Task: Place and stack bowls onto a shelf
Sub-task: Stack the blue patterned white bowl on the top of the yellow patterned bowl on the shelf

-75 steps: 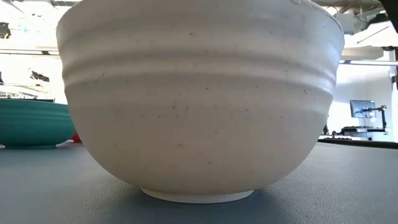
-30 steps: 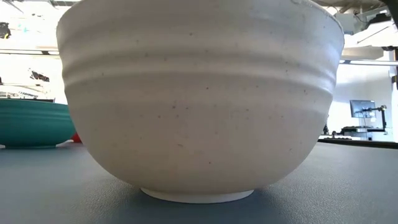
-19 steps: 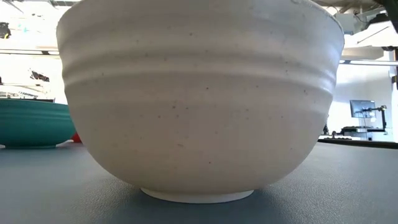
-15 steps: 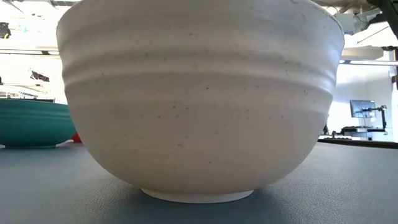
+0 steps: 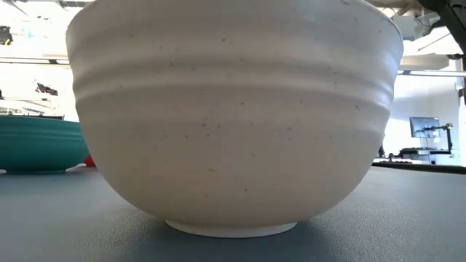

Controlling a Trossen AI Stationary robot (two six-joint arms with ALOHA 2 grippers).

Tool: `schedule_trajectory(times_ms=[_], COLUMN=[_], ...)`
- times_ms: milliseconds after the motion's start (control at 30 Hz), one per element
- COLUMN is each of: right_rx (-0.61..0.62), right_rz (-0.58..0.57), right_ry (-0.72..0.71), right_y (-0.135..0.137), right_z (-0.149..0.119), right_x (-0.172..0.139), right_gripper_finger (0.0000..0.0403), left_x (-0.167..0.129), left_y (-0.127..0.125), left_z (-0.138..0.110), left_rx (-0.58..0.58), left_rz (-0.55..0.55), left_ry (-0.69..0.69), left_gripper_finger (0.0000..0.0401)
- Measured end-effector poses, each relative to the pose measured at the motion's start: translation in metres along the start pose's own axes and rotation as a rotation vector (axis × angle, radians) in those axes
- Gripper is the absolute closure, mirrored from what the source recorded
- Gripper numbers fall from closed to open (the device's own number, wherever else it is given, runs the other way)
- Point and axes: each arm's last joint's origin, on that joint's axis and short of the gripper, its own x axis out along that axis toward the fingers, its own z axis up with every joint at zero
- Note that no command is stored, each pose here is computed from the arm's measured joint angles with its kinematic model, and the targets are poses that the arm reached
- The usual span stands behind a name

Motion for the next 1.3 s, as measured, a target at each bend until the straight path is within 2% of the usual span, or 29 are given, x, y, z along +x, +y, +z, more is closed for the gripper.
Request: schedule_trajectory(times_ms=[333,533,867,1133,1300], right_rx=[0.001,-0.006,-0.031,-0.033,-0.033], right_rz=[0.009,0.008,0.001,0.001,0.001], right_ry=[0.103,0.217,0.210,0.217,0.221], right_y=[0.006,0.009,0.016,0.017,0.017], right_z=[-0.008,-0.019,-0.018,-0.019,-0.019], right_x=[-0.002,-0.004,-0.004,-0.004,-0.006], right_gripper_finger=[0.0267,0.0267,0.0267,0.0267,0.0267], left_x=[0.000,0.000,0.003,0.025,0.024], left_y=[0.000,-0.001,0.000,0.001,0.000], left_z=[-0.001,-0.003,-0.005,-0.016,-0.013], left_rx=[-0.013,-0.008,-0.009,-0.054,-0.052], left_rz=[0.000,-0.008,0.020,-0.019,-0.017], left_ry=[0.005,0.031,0.057,0.194,0.166], left_gripper_finger=[0.0285,0.0285,0.0285,0.0285,0.0285])
